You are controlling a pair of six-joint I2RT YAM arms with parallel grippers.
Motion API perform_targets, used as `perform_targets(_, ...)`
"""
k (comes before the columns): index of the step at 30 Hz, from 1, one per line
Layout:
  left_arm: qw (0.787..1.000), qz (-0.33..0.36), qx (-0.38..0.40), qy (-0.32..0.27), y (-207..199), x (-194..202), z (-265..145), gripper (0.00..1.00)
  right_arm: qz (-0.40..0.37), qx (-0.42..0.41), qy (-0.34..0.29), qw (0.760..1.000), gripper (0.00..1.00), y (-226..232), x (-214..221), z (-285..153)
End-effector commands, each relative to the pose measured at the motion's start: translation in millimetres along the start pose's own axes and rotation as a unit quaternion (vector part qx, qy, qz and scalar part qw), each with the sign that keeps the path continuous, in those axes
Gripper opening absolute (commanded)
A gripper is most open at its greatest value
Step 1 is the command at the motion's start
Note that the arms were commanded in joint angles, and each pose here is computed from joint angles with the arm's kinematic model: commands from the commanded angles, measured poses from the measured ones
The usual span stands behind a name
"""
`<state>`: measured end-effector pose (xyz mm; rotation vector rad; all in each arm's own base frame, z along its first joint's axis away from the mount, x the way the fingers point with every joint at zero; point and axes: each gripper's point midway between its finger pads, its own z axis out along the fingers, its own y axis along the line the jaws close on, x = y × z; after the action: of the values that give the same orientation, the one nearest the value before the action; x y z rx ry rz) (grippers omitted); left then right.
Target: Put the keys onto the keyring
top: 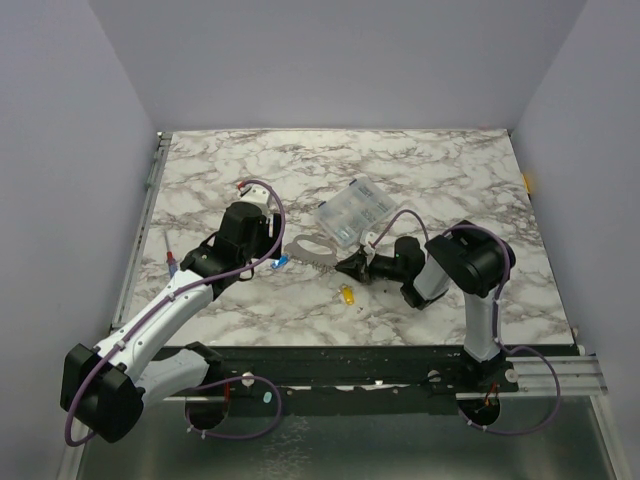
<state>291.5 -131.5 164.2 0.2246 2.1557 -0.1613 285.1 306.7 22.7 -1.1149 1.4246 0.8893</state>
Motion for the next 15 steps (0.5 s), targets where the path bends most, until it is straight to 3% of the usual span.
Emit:
perform_targets(1, 1.000, 0.007, -0.008, 0.003, 3, 5, 2, 0.75, 0.003, -0.009, 0.009, 1.000, 0.09, 7, 2, -3)
perform_targets(4, 1.000, 0.006, -0.010, 0.003, 4, 5, 2, 0.75, 0.001, -0.012, 0.006, 1.000, 0.01, 7, -2, -3)
perform_targets(15, 1.000, 0.007, -0.010, 0.003, 4, 5, 2, 0.75, -0.023, -0.001, -0.047, 0.999, 0.01, 8, -43, -11)
